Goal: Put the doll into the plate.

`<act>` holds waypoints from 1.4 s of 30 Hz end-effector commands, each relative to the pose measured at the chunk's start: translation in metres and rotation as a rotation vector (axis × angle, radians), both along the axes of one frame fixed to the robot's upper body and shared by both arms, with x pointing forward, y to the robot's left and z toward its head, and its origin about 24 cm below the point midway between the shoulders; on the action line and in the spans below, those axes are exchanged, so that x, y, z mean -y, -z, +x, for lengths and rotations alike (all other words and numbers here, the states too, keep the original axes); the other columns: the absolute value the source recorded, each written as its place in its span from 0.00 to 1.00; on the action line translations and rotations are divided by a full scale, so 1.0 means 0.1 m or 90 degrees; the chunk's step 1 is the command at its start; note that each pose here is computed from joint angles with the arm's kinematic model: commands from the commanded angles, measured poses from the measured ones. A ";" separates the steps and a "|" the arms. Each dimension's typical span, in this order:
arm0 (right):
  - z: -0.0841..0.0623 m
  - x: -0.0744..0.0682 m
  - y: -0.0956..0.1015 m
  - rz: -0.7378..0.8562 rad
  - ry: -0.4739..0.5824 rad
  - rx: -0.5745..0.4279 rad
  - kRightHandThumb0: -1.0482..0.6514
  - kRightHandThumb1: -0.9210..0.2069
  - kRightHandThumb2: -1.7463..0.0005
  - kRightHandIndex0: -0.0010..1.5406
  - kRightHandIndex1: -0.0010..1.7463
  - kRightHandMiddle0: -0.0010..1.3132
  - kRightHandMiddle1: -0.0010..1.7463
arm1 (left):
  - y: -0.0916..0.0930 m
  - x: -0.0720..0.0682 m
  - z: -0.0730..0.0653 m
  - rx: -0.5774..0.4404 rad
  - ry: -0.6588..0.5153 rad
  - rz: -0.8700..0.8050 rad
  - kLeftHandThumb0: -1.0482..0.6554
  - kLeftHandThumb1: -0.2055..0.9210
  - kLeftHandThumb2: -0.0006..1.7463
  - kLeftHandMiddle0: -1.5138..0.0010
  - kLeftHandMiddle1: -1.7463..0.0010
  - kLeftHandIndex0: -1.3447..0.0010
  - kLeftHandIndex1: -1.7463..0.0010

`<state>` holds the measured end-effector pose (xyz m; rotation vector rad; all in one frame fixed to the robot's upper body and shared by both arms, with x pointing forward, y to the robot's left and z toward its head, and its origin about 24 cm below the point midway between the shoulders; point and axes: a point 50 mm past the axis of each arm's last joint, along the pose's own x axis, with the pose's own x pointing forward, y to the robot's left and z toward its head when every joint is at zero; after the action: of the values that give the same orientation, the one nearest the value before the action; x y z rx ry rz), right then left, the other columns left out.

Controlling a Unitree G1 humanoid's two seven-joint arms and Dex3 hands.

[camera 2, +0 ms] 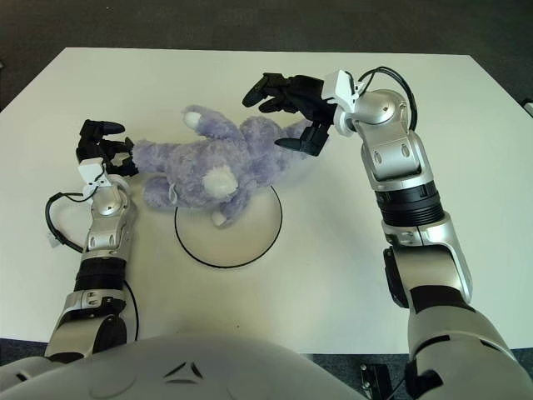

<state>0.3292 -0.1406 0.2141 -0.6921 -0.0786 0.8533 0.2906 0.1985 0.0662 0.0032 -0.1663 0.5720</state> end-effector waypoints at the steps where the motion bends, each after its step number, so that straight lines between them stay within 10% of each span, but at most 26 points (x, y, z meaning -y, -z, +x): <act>1: 0.00 0.01 -0.11 0.013 0.007 0.018 0.73 0.77 0.16 0.00 0.21 0.00 0.57 | 0.16 -0.02 -0.07 -0.042 -0.003 -0.011 0.61 0.33 0.86 0.60 0.00 0.56 0.00; 25: 0.00 0.09 -0.10 0.012 0.015 0.008 0.73 0.76 0.14 0.00 0.28 0.00 0.67 | 0.16 -0.02 -0.08 -0.042 -0.003 -0.007 0.61 0.34 0.85 0.60 0.00 0.56 0.00; 42: -0.03 0.11 0.05 -0.001 -0.039 0.006 0.53 0.74 0.24 0.00 0.45 0.03 0.72 | 0.16 -0.01 -0.08 -0.038 -0.003 -0.011 0.61 0.23 0.93 0.48 0.00 0.54 0.02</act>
<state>0.3267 -0.1503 0.2151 -0.7208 -0.1106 0.8698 0.2905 0.1979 0.0662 0.0019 -0.1660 0.5684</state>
